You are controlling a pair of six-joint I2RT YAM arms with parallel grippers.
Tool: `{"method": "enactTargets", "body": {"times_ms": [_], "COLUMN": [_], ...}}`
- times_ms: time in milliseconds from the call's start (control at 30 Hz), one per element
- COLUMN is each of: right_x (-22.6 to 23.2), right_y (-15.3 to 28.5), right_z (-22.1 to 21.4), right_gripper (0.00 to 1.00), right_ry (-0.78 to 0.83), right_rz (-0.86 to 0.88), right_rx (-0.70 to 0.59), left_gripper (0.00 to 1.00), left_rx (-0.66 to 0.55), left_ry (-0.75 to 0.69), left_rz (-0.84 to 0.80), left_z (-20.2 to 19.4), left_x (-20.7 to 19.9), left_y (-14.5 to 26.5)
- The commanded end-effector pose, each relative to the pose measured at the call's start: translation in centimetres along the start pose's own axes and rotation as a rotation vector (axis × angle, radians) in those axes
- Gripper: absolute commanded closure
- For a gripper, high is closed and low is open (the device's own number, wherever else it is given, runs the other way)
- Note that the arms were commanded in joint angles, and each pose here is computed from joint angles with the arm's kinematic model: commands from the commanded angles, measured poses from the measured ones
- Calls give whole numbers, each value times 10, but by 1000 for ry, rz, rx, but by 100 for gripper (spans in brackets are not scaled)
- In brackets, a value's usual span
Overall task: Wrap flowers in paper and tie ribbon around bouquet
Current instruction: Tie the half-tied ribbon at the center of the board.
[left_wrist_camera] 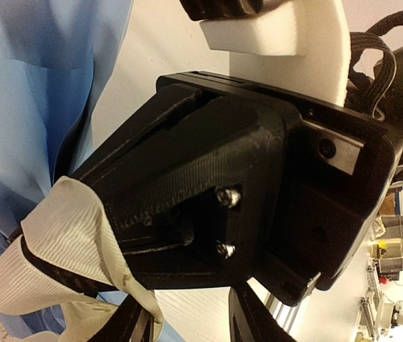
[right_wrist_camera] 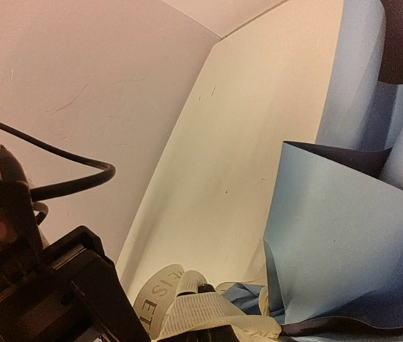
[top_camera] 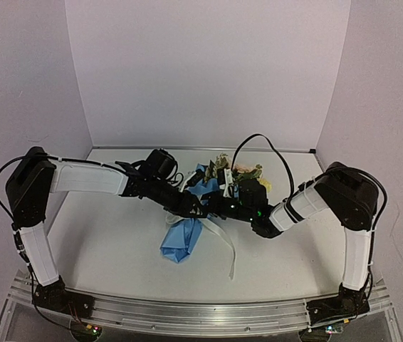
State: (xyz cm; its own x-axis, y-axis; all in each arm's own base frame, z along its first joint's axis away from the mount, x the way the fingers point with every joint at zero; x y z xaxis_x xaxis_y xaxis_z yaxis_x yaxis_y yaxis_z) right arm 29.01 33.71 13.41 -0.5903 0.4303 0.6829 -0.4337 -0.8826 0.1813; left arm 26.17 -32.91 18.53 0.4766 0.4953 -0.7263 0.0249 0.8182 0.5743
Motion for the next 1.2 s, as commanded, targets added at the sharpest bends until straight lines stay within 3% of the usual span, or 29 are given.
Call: {"method": "enactTargets", "body": {"times_ms": [0, 667, 833, 1167], "right_x": [3, -10, -11, -12], "right_y": [-10, -17, -17, -16], "right_z": [-6, -17, -17, -18], "right_gripper": [100, 100, 100, 100], "right_ry": [45, 11, 8, 12], "right_rz": [50, 18, 12, 7], "right_rx": [2, 22, 20, 19], "left_gripper": [63, 55, 61, 71], "left_rx": [-152, -266, -335, -291], "left_ry": [-108, -118, -59, 46], "left_rz": [-130, -162, -84, 75], "left_z": [27, 38, 41, 33], "left_x": [-37, -55, -38, -3], "left_y": [28, 68, 80, 67]}}
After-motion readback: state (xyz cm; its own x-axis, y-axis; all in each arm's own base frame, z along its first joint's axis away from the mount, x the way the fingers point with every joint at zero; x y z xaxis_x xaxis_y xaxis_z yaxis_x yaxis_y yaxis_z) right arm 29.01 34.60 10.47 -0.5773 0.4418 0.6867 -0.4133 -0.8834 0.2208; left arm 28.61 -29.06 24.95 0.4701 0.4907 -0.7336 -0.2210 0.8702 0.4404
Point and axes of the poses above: each gripper's point midway between its finger pads, its own y axis back along the fingers, its own x axis along the line the jaws close on, z = x × y, the point moved 10 cm from there along y, back along the fingers, and after that the axes turned 12 degrees about y, right-handed, at the moved point
